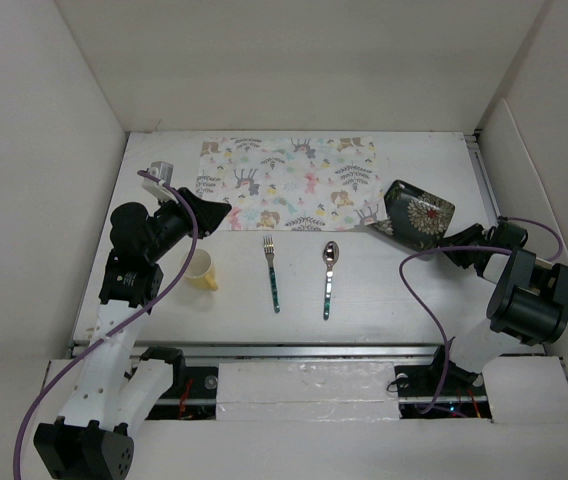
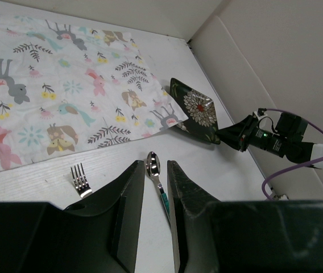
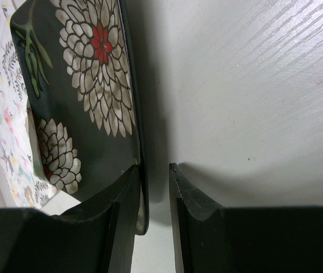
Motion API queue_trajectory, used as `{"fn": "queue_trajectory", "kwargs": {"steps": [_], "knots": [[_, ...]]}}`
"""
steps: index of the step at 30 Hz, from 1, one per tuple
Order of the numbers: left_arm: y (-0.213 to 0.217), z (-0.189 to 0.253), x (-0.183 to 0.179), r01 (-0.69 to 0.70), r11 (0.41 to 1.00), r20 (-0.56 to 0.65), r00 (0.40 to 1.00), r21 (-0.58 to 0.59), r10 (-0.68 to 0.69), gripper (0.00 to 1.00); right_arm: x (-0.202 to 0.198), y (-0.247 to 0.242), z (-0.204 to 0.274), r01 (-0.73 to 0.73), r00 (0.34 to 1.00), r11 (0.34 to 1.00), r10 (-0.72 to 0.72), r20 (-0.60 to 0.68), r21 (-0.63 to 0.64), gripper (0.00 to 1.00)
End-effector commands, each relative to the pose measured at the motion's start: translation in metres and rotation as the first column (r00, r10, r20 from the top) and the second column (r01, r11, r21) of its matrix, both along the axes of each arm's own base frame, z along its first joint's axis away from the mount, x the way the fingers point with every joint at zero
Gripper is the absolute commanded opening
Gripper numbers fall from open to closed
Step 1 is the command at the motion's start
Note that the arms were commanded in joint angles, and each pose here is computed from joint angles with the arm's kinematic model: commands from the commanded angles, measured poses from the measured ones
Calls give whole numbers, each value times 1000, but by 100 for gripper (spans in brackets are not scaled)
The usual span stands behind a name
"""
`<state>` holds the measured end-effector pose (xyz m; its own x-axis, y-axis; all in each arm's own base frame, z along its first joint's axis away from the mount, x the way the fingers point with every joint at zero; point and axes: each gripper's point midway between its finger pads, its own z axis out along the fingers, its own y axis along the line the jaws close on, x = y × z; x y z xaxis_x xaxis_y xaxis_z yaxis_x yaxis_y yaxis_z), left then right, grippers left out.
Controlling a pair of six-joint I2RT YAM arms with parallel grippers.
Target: Set the dinner table for one person
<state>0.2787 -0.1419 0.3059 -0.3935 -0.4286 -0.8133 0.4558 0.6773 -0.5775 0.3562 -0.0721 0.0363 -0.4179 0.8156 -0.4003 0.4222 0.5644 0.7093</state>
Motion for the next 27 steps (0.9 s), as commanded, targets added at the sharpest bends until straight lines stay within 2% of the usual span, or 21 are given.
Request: {"fn": "queue_trajectory", "kwargs": {"steps": [1,4,6,11,16,20,23,26,27], "knots": [[-3,16,-4,29,1000,62,998,6,-30,20,8,-5,9,-23,999,1000,24,24,-13,32],[-3,17,-4,29,1000,65,997,5,-30,20,13,-1,9,-38,999,999,37,34,26,35],[-2,17,-4,25,1000,67,997,8,-25,20,17,1,7,-43,998,998,41,42,54,41],[0,17,-4,14,1000,69,998,13,-15,21,22,1,9,-25,998,996,20,58,87,40],[0,17,-4,13,1000,70,997,13,-14,20,29,11,7,-47,995,984,32,90,173,27],[1,16,-3,7,1000,66,998,17,-8,20,32,11,10,-44,993,984,25,114,171,0],[1,16,-2,5,1000,64,998,16,-6,20,23,0,11,24,995,991,-37,91,135,0],[0,15,-3,13,1000,61,998,14,-14,20,14,-27,33,159,981,986,-163,106,44,0],[0,15,-2,14,1000,62,998,13,-15,20,13,-37,58,198,968,980,-196,159,2,0]]}}
